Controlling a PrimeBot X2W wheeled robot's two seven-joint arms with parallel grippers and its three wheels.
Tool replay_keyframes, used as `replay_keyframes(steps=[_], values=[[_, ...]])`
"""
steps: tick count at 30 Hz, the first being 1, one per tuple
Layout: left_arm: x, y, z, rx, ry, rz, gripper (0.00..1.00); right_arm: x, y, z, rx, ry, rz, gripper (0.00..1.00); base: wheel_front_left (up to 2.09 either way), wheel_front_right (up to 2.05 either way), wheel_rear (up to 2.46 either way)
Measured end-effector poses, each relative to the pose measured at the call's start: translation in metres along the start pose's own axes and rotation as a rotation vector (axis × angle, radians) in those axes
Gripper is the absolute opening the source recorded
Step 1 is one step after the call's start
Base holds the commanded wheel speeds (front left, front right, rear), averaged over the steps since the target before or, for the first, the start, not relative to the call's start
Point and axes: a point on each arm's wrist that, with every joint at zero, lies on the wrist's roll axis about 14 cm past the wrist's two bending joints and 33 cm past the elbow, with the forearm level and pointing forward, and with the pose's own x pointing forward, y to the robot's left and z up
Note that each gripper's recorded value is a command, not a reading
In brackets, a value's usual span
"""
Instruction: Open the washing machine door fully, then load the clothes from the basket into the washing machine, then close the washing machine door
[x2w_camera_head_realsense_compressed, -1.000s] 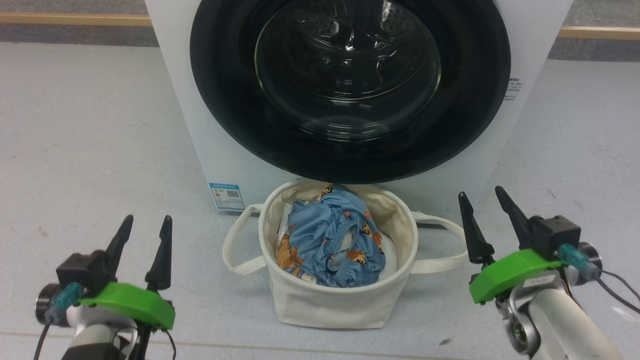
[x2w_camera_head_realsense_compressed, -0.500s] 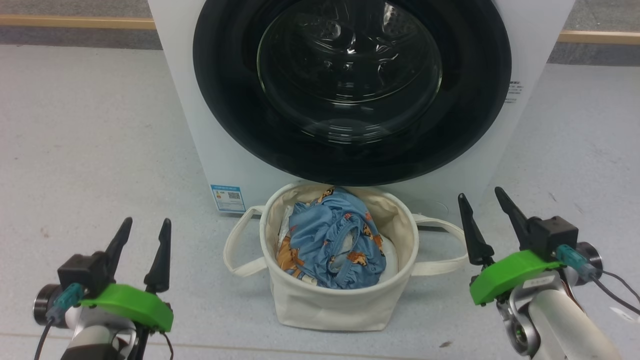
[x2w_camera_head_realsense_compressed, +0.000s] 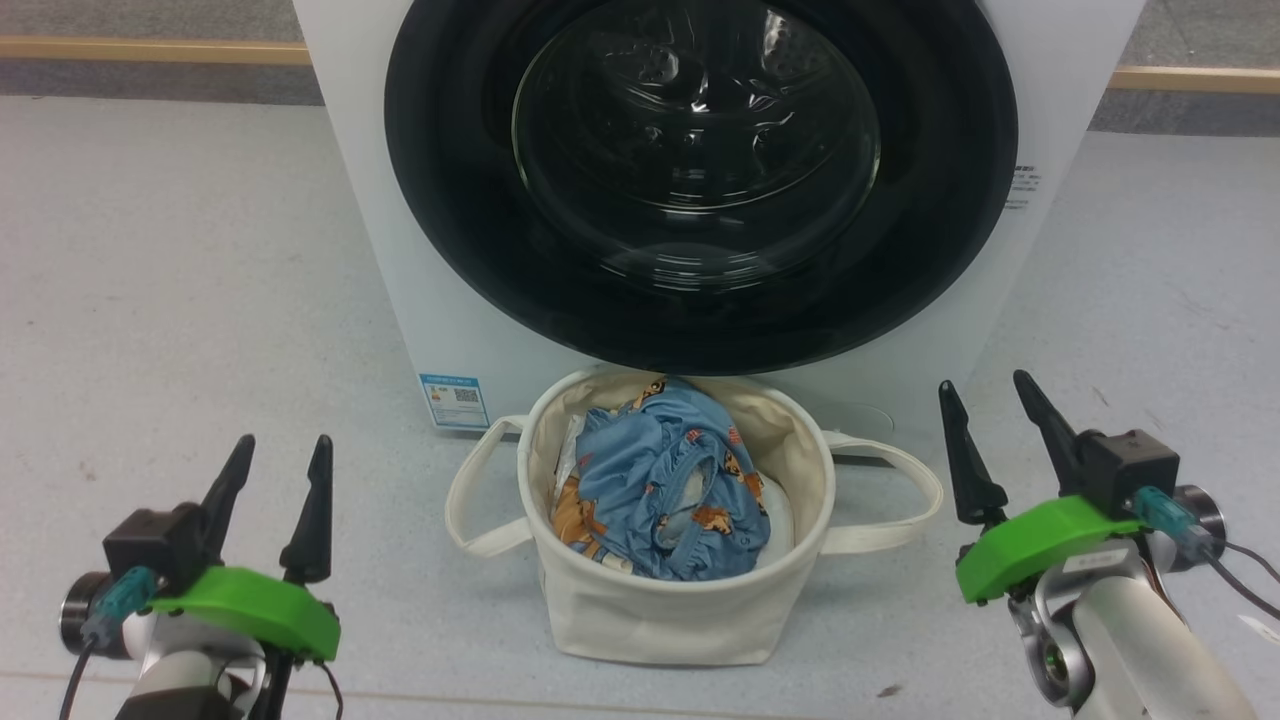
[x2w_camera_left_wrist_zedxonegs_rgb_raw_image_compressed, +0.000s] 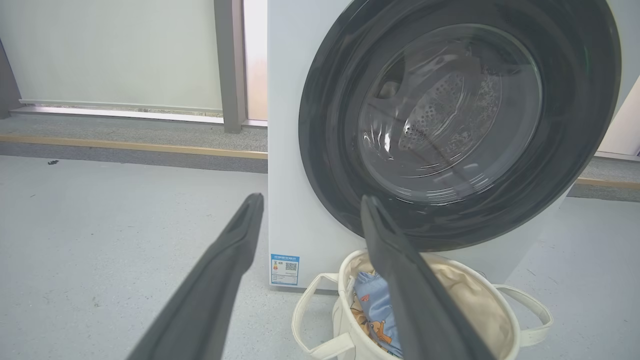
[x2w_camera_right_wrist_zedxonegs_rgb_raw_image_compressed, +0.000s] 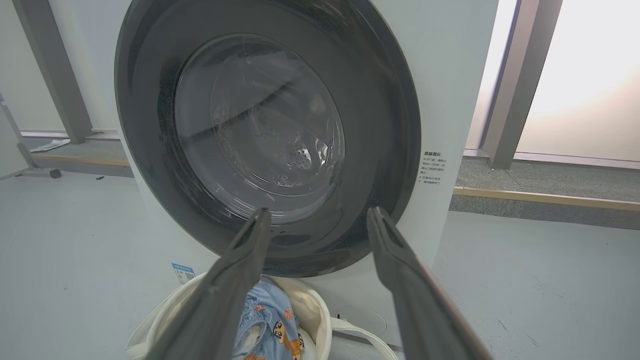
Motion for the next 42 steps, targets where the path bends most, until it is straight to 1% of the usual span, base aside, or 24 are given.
replay_keyframes(steps=[10,17,34,42], values=[[0.001,0.001,-0.005,-0.009,0.015,0.006,1.0,0.0,-0.001,-0.003,0.006,0.006,-0.005,1.0,0.01,0.03,-0.04],[0.001,0.002,-0.007,-0.018,0.021,0.01,1.0,0.001,-0.001,-0.006,0.009,0.012,-0.003,1.0,0.22,0.65,-0.87],[0.002,0.0,-0.011,-0.016,0.033,0.004,1.0,0.002,0.0,-0.009,0.013,0.019,0.0,1.0,0.75,1.31,-2.06],[0.003,-0.006,-0.015,-0.022,0.043,-0.015,1.0,0.002,-0.001,-0.012,0.017,0.026,-0.005,1.0,0.97,1.33,-2.3]])
